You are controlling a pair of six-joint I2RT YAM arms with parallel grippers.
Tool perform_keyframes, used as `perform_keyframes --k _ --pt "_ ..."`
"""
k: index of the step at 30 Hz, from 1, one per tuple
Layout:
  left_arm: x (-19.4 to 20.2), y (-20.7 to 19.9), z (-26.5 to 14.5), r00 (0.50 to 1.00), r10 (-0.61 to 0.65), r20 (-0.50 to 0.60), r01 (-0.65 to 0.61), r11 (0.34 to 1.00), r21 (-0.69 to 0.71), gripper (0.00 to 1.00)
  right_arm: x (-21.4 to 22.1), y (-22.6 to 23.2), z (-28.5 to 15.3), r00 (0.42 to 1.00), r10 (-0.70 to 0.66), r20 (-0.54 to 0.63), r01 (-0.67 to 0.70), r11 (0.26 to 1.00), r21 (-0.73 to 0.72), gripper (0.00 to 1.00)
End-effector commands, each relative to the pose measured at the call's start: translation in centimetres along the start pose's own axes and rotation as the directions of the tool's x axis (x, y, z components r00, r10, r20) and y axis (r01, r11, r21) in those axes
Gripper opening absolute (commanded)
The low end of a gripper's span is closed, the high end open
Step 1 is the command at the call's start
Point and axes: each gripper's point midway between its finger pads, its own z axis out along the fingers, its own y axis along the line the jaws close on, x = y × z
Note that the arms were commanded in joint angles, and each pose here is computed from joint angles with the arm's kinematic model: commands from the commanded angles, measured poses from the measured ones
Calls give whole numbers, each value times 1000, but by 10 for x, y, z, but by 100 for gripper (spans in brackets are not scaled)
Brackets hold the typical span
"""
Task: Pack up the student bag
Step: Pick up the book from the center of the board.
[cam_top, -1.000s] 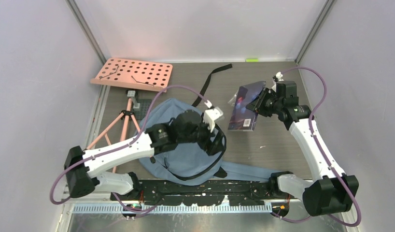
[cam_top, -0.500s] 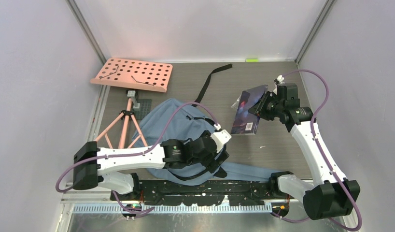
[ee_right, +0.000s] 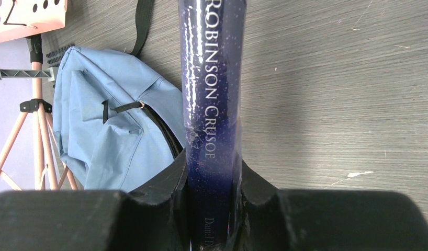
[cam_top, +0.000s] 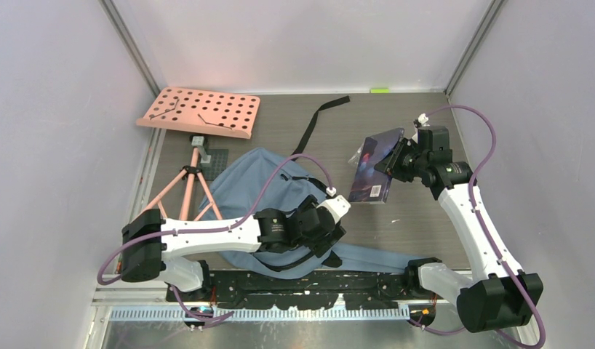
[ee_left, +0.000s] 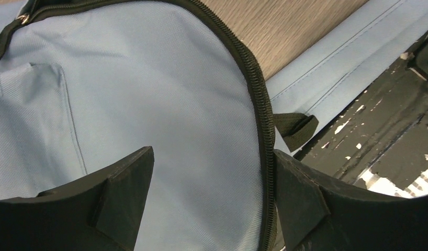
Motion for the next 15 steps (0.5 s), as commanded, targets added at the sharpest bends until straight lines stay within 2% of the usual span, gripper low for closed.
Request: perform_keyframes --k 1,7,11,15 --pt "-16 13 -11 999 -12 35 14 998 -69 82 -29 25 -13 992 -30 125 41 995 -90 1" --pt "-25 26 -23 995 -39 94 50 992 -115 81 -29 24 -11 992 -30 121 41 995 -87 1" --pt "-18 36 -25 996 -42 85 55 986 -158 80 -29 24 -11 992 -30 119 41 995 -89 1" --pt "-9 48 -27 997 -46 67 60 973 -221 75 -29 25 -12 992 -34 120 44 995 -88 1"
